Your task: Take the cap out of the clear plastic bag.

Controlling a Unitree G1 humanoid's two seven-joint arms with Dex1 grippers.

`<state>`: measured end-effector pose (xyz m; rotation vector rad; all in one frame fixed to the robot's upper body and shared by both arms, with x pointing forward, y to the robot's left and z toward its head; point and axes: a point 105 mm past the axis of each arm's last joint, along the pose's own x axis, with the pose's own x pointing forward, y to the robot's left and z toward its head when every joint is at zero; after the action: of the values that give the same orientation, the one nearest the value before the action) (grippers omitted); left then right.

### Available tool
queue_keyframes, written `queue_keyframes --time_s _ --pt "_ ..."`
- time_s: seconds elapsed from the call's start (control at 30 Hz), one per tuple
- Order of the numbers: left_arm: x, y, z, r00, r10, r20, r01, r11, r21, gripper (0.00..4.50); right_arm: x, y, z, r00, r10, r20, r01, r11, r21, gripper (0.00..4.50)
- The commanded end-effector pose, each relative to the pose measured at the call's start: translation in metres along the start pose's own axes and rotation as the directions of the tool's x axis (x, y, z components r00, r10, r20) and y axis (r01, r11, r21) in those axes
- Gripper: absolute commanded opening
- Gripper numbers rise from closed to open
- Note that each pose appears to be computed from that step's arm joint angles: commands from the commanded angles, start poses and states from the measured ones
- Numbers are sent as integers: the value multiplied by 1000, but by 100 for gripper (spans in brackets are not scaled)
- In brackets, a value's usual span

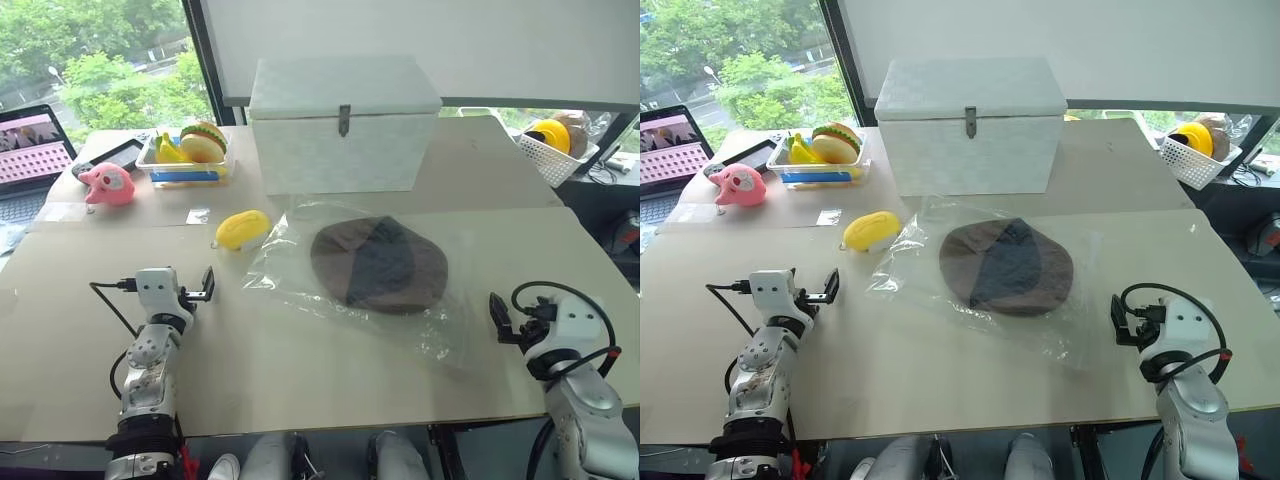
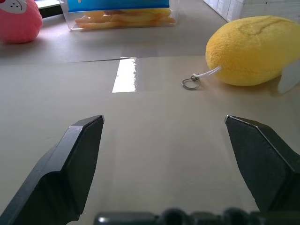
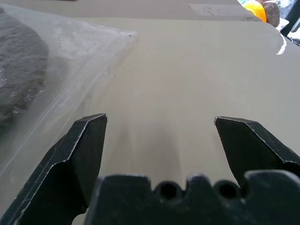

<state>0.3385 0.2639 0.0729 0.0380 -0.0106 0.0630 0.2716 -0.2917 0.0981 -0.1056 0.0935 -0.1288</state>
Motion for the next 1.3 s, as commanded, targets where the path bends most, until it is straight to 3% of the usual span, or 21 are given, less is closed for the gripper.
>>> queue_keyframes --time_s 0.03,0.1,0.13,0.2,0.27,0.33,0.4,0.47,0.53,0.73,0.8,1.0,1.07,1.17,1.23,1.3 --pt "-3 4 -26 996 25 -88 -27 999 -27 446 1 2 14 999 16 48 -15 1000 -27 443" --pt "3 9 -33 993 7 -117 -13 999 -47 446 4 8 22 997 60 44 -57 995 -77 443" --pt "8 8 -20 992 -87 -91 84 996 -42 446 5 28 47 979 186 79 -181 981 -74 443" --pt "13 3 4 966 -253 -52 252 968 -11 446 -4 66 82 904 407 129 -400 913 -76 443" --pt "16 1 19 939 -341 -42 343 939 35 446 -14 88 101 835 532 144 -527 847 -72 443" --pt "21 0 38 909 -414 -39 416 906 82 446 -34 123 114 694 712 106 -704 702 -109 443" --pt "23 0 46 897 -441 -36 442 892 97 446 -45 135 117 628 775 71 -766 631 -122 443" --pt "24 -13 66 859 -511 -12 509 853 117 446 -66 162 131 456 889 49 -874 457 -164 443" --pt "24 -23 78 833 -553 -3 548 826 131 446 -81 177 140 337 941 25 -923 335 -189 443" --pt "28 -37 104 797 -604 7 597 789 148 446 -89 190 142 296 955 -21 -934 285 -213 443" --pt "31 -41 114 789 -613 21 605 784 138 446 -90 191 142 299 954 -21 -935 288 -209 443" --pt "75 -62 126 793 -602 -93 609 778 157 446 -88 189 139 347 938 -10 -921 339 -193 443" --pt "86 -68 123 784 -606 -134 620 774 127 446 -87 189 140 359 933 -1 -916 352 -190 443" --pt "95 -73 89 760 -565 -321 641 734 224 446 -89 188 145 372 928 23 -909 369 -193 443" --pt "99 -69 68 762 -503 -409 607 775 177 446 -90 187 148 378 925 37 -906 378 -192 443" --pt "96 -69 53 731 -496 -470 636 744 205 446 -90 186 149 388 921 43 -901 389 -190 443"
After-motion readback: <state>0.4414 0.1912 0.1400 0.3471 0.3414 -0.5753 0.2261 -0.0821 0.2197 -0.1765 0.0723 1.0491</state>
